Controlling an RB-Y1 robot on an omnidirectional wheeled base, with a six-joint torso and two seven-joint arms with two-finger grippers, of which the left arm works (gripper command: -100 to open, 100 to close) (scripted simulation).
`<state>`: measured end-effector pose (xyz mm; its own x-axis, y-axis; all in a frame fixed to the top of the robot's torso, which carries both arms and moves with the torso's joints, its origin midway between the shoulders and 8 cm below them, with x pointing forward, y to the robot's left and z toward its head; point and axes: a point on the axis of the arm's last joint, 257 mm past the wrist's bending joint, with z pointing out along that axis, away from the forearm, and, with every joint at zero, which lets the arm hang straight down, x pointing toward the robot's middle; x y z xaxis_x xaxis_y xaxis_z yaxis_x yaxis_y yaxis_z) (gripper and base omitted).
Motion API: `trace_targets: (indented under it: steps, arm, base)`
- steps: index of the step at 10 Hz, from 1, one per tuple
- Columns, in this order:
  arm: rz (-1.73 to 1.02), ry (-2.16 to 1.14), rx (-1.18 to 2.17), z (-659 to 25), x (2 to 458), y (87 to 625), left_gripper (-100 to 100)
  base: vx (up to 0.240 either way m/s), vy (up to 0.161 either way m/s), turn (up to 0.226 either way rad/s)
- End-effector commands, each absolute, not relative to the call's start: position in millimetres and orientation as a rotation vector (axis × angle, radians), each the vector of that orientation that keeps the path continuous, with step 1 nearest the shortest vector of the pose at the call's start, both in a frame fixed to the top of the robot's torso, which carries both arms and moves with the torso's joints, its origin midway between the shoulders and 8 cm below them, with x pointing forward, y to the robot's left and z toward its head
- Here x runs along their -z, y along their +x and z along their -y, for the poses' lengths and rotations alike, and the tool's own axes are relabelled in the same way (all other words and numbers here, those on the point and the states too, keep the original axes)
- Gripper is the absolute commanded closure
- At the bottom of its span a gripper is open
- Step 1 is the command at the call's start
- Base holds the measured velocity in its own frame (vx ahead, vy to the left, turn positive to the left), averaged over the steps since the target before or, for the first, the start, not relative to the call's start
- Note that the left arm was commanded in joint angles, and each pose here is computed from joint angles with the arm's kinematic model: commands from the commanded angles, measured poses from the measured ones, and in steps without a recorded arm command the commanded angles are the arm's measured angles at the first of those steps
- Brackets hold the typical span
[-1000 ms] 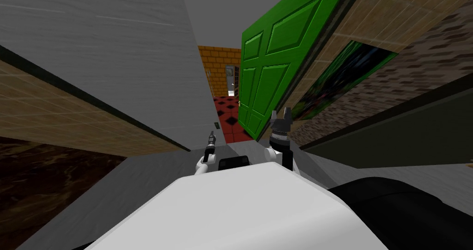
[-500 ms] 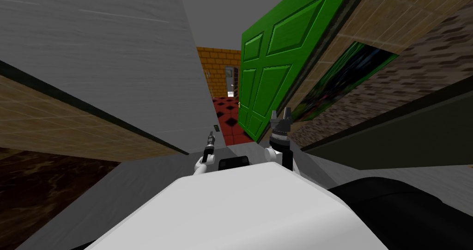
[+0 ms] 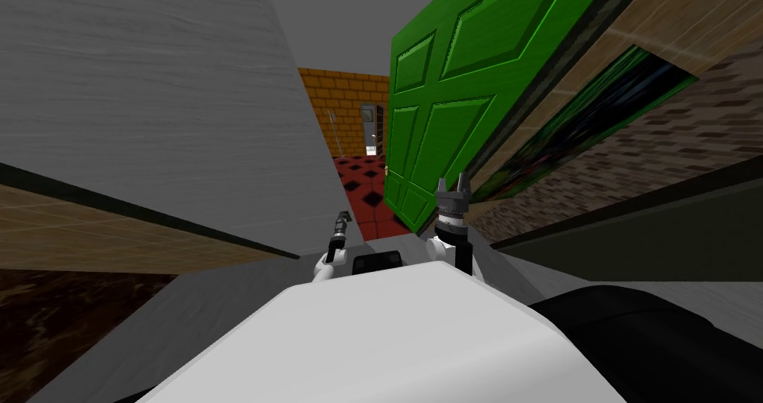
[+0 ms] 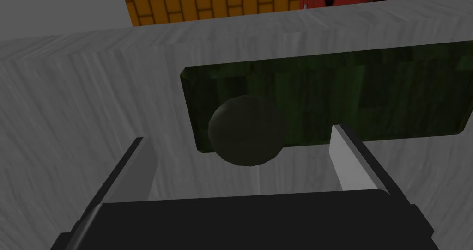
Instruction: Push the door open
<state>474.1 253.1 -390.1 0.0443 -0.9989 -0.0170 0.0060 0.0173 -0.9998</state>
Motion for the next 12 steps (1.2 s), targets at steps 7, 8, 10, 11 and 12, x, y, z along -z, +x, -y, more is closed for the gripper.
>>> trace_targets:
  steps: [7,8,10,11,12]
  arm:
    - [-1.176,-1.222,1.171,-250,392,473,100]
    - [-1.176,-1.222,1.171,-250,392,473,100]
    - [-1.169,-1.217,1.138,-266,391,473,100]
    - [-1.165,-1.216,1.127,-272,391,474,100]
    - [-1.159,-1.214,1.116,-279,390,474,100]
  base:
    - [0.028,0.0,-0.003]
    - [0.0,0.0,0.0]
    - [0.128,0.007,0.032]
    - [0.153,-0.008,0.022]
    - [0.163,-0.001,0.053]
